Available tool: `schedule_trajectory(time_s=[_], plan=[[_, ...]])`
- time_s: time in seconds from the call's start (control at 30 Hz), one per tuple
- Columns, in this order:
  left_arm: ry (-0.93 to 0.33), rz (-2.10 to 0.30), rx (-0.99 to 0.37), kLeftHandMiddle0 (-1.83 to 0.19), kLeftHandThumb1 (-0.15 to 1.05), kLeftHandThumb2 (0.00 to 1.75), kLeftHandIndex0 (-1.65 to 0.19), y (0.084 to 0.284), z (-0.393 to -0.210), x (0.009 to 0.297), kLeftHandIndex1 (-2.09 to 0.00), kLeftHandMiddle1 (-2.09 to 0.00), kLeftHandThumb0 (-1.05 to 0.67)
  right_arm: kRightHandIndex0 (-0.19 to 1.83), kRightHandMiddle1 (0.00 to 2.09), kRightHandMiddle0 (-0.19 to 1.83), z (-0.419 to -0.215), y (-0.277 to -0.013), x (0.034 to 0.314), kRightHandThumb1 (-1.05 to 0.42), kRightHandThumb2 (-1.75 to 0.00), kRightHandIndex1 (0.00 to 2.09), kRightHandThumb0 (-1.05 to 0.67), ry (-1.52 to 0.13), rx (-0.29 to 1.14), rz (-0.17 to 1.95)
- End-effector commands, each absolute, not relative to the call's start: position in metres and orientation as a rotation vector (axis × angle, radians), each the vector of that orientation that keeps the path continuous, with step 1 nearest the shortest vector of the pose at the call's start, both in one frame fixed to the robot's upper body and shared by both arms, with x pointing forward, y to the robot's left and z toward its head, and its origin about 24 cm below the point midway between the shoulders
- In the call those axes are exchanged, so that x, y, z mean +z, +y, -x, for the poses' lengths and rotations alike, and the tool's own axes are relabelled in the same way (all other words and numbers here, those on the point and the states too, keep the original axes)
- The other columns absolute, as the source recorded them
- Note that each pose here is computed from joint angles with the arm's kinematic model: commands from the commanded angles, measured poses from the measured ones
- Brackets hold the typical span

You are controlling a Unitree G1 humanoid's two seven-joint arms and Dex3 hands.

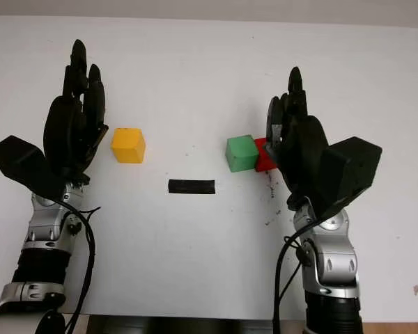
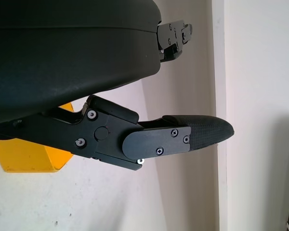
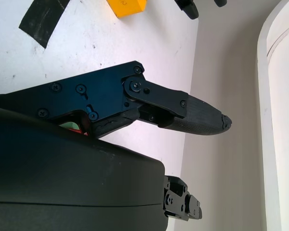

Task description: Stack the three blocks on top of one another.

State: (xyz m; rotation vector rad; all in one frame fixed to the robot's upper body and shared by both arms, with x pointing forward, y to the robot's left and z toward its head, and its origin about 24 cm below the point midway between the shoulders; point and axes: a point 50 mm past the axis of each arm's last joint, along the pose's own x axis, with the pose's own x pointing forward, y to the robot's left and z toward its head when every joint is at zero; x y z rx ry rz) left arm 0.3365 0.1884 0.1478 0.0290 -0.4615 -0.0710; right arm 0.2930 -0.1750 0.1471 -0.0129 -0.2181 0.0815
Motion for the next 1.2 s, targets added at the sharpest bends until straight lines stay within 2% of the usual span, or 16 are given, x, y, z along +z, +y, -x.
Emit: schedule_trajectory(time_s=[0.0,0.37,0.47,0.5,0.57,0.6,0.63,0.7,0.73,0.83,1.0,1.17], plan=[[-0.465,-0.034,-0.072,0.16,1.05,0.51,0.15,0.187,-0.333,0.147,-0.06,-0.06,-0.78,-0.19,0.00,-0.19,-0.290,-0.177,0.149,-1.05,-0.70,0.00,-0.67,-0.223,0.082,0.022],[-0.447,-0.025,-0.076,0.16,1.05,0.49,0.15,0.184,-0.334,0.144,-0.05,-0.05,-0.80,-0.19,0.00,-0.19,-0.293,-0.179,0.154,-1.05,-0.68,0.00,-0.66,-0.228,0.087,0.037],[-0.452,-0.024,-0.071,0.17,1.05,0.50,0.16,0.185,-0.333,0.143,-0.05,-0.05,-0.79,-0.11,0.05,-0.10,-0.293,-0.190,0.167,-1.05,-0.38,0.05,-0.72,-0.271,0.023,0.170],[-0.455,-0.024,-0.071,0.16,1.05,0.50,0.16,0.185,-0.333,0.144,-0.05,-0.05,-0.79,-0.07,0.08,-0.05,-0.292,-0.195,0.174,-1.03,-0.23,0.06,-0.69,-0.291,0.016,0.214],[-0.457,-0.026,-0.067,0.16,1.05,0.51,0.15,0.185,-0.333,0.144,-0.05,-0.06,-0.79,-0.04,0.10,-0.01,-0.292,-0.205,0.189,-0.97,-0.11,0.08,-0.63,-0.319,0.022,0.325],[-0.457,-0.027,-0.066,0.16,1.05,0.51,0.15,0.185,-0.333,0.144,-0.06,-0.06,-0.79,-0.04,0.13,0.03,-0.291,-0.211,0.197,-0.92,-0.08,0.56,-0.63,-0.327,0.036,0.413],[-0.457,-0.022,-0.066,0.16,1.05,0.52,0.15,0.185,-0.332,0.144,-0.06,-0.06,-0.79,-0.11,0.15,0.04,-0.291,-0.217,0.205,-0.89,-0.06,0.76,-0.62,-0.324,0.054,0.533],[-0.457,-0.019,-0.068,0.16,1.05,0.52,0.16,0.185,-0.332,0.144,-0.05,-0.05,-0.78,-0.14,0.18,0.08,-0.290,-0.227,0.219,-0.84,-0.05,0.59,-0.61,-0.308,0.068,0.752],[-0.457,-0.020,-0.069,0.16,1.05,0.53,0.16,0.185,-0.332,0.144,-0.05,-0.05,-0.77,-0.07,0.18,0.15,-0.290,-0.231,0.224,-0.80,-0.05,0.43,-0.61,-0.305,0.074,0.850],[-0.454,-0.018,-0.070,0.17,1.05,0.54,0.18,0.185,-0.331,0.142,-0.04,-0.05,-0.77,0.03,0.17,0.24,-0.291,-0.241,0.235,-0.72,-0.05,0.26,-0.57,-0.299,0.116,0.998],[-0.446,-0.010,-0.067,0.17,1.05,0.54,0.17,0.184,-0.330,0.141,-0.05,-0.05,-0.78,0.08,0.12,0.29,-0.290,-0.247,0.241,-0.71,-0.06,0.17,-0.57,-0.256,0.186,1.208],[-0.447,-0.014,-0.066,0.18,1.05,0.53,0.17,0.182,-0.330,0.142,-0.05,-0.05,-0.79,0.07,0.09,0.32,-0.293,-0.242,0.237,-0.76,-0.07,0.12,-0.62,-0.164,0.277,1.390]])
